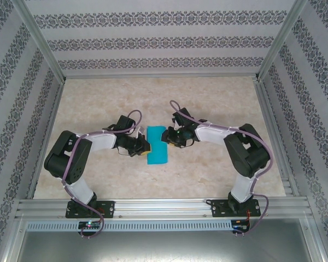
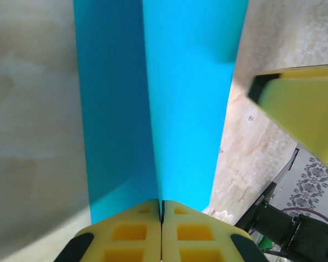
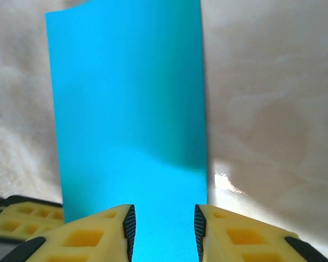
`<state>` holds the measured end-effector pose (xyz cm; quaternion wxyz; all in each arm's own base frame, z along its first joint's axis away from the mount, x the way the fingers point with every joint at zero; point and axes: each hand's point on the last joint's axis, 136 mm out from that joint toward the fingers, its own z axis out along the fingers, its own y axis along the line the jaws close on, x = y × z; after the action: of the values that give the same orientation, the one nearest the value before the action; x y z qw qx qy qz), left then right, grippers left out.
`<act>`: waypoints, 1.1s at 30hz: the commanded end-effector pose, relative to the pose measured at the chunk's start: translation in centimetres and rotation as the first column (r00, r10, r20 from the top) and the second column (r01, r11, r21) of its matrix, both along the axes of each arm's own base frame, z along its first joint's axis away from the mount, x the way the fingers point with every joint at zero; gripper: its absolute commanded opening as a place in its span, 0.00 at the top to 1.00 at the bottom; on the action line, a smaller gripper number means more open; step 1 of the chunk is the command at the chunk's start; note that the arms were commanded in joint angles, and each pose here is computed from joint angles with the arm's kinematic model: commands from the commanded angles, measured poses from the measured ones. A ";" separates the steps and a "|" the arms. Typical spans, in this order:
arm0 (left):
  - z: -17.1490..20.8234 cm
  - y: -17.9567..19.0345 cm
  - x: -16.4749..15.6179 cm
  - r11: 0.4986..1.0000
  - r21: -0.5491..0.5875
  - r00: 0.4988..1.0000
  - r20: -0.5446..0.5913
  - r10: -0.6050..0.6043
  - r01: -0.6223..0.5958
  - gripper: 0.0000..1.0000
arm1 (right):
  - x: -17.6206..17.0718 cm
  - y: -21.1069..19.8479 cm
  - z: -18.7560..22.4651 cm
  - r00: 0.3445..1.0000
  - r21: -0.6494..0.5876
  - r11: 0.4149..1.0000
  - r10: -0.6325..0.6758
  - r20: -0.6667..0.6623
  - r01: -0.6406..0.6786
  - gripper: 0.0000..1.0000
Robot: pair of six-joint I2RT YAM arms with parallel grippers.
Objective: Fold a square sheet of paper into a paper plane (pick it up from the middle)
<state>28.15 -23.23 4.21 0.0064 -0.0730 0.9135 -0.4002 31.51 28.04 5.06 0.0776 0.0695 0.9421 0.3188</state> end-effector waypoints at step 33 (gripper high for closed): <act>14.1 6.7 6.4 0.876 0.482 0.933 0.315 -0.174 0.000 0.99 | 2.5 -4.8 5.8 0.972 -0.053 0.992 -0.101 0.214 0.115 0.64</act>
<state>35.06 -18.69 15.88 0.1483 0.0485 0.9646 -0.2124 33.93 24.78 10.66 0.1814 0.0734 0.9308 0.3088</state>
